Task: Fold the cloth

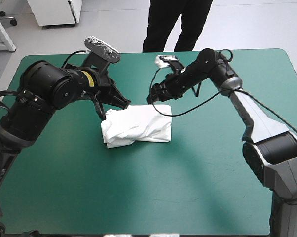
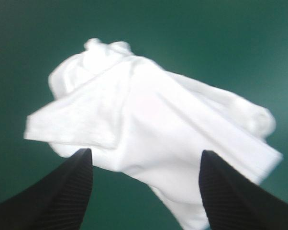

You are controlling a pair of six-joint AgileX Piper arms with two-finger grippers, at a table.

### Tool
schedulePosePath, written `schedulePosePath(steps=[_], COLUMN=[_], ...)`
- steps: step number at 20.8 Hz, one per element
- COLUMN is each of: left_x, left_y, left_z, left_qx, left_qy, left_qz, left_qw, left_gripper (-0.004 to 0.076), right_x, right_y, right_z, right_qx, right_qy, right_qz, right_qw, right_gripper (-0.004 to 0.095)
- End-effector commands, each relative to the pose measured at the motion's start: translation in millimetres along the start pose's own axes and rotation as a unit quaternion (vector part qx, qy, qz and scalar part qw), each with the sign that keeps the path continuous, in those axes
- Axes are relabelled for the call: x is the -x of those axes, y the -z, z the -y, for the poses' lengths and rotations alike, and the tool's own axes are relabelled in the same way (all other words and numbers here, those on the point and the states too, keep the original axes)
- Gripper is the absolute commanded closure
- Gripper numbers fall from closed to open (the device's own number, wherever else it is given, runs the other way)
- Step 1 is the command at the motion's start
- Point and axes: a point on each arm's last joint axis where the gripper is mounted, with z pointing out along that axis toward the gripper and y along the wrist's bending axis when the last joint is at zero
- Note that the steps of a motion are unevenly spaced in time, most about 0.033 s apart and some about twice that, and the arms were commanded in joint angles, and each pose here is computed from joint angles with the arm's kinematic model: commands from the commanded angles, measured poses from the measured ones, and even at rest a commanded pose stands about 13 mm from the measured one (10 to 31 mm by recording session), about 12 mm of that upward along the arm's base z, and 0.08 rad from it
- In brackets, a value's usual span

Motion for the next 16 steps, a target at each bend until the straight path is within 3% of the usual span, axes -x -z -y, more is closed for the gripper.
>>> schedulePosePath(steps=[1, 4, 8, 13, 16], left_x=[-4, -6, -11, -15, -15], left_y=[33, 42, 60, 75, 75], left_z=[-7, -12, -22, -27, -27], left_qx=[0.011, 0.031, 0.071, 0.085, 0.085], left_qy=[0.010, 0.009, 0.017, 0.029, 0.029], left_qz=[0.024, 0.033, 0.052, 0.068, 0.068], left_qw=[1.000, 0.999, 0.996, 0.994, 0.994], left_gripper=[0.0733, 0.0733, 0.0733, 0.0733, 0.0733], right_x=[0, -20, -56, -58, -55], right_y=[68, 102, 103, 56, 28], right_z=[-9, 9, 28, 47, 59], right_qx=[-0.070, -0.121, -0.126, -0.030, 0.005], right_qy=[0.005, -0.023, -0.053, -0.088, -0.103], right_qz=[0.050, 0.055, 0.019, 0.074, 0.068], right_qw=[0.996, 0.991, 0.990, 0.993, 0.992], right_gripper=[0.0300, 0.0300, 0.0300, 0.0300, 0.0300])
